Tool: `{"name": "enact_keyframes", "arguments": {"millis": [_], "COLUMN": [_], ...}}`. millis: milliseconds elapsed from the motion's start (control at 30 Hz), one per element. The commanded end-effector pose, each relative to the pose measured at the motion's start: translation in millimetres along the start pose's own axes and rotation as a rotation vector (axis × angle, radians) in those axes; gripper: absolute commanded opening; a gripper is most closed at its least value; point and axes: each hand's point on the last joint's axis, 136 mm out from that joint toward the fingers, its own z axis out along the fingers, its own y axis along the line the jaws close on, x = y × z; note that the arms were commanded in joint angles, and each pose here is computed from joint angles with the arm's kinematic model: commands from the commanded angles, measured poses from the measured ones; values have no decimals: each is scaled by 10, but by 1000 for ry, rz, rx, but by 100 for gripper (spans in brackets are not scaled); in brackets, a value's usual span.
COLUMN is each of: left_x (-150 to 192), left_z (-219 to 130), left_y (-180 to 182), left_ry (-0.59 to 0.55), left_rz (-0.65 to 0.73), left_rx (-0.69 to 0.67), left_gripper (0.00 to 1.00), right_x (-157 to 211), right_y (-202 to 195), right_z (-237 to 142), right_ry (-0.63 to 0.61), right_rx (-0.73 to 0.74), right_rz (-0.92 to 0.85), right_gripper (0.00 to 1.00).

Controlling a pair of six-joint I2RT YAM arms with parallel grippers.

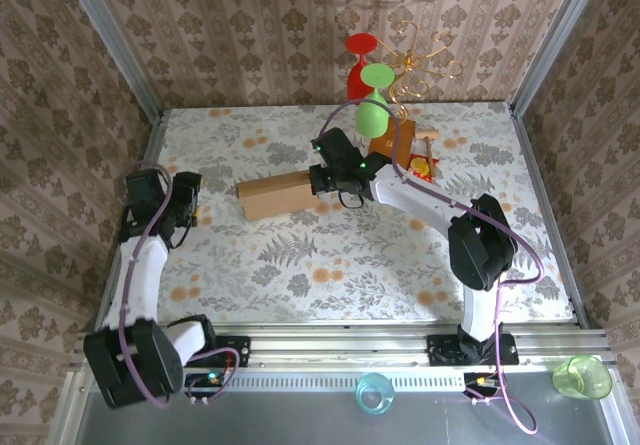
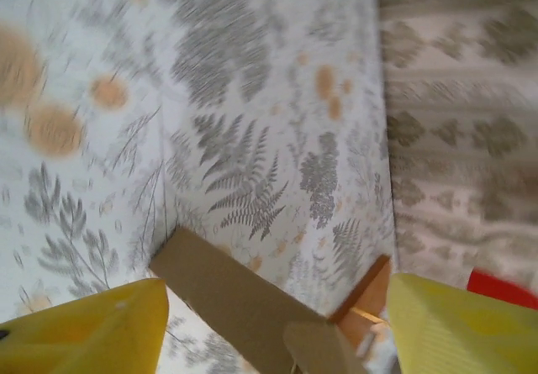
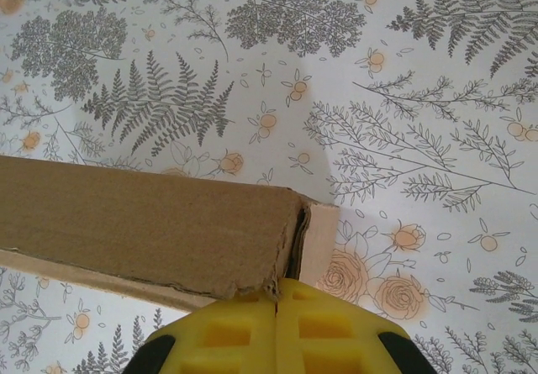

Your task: Fold the paper box

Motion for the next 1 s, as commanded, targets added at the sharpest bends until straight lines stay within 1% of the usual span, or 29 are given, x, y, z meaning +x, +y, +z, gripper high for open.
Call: {"name": "enact_keyframes", "arguments": {"millis": [0, 67, 133, 233, 367, 433, 533, 567, 667, 800, 900, 967], "left_x": [16, 164, 339, 499, 597, 618, 706, 711, 686, 713, 662, 631], "left_z": [-189, -236, -222, -161, -118, -110, -89, -75, -6, 109, 129, 145], "left_y": [-181, -237, -253, -228, -279, -270, -283, -278, -292, -249, -264, -308], "left_ry": [-61, -17, 52, 141, 209, 221, 233, 227, 207, 231, 185, 161], "left_rz": [455, 636, 781, 930, 1099, 1157, 1232, 1256, 1308, 1342, 1372, 1380], "left_rx": [11, -7, -7, -15, -24, -57, -53, -68, -113, -168, -206, -203], "left_gripper": [65, 60, 59, 59, 58, 59, 57, 57, 56, 54, 57, 58], "right_x": [66, 50, 36, 45, 24, 3, -30, 7, 19, -7, -12, -1], "right_y": [-70, -67, -68, -89, -115, -126, -125, -136, -140, -151, -148, -152], "right_z": [49, 38, 37, 66, 75, 72, 82, 84, 107, 111, 123, 137], "right_ry": [59, 63, 69, 83, 88, 85, 85, 104, 123, 123, 126, 131], "right_rx": [14, 11, 6, 3, 1, -3, -17, -16, -19, -25, -30, -33], "right_rz": [-21, -32, -38, -41, -41, -40, -44, -47, -56, -51, -52, -54], "right_gripper": [0, 0, 0, 0, 0, 0, 0, 0, 0, 0, 0, 0]}}
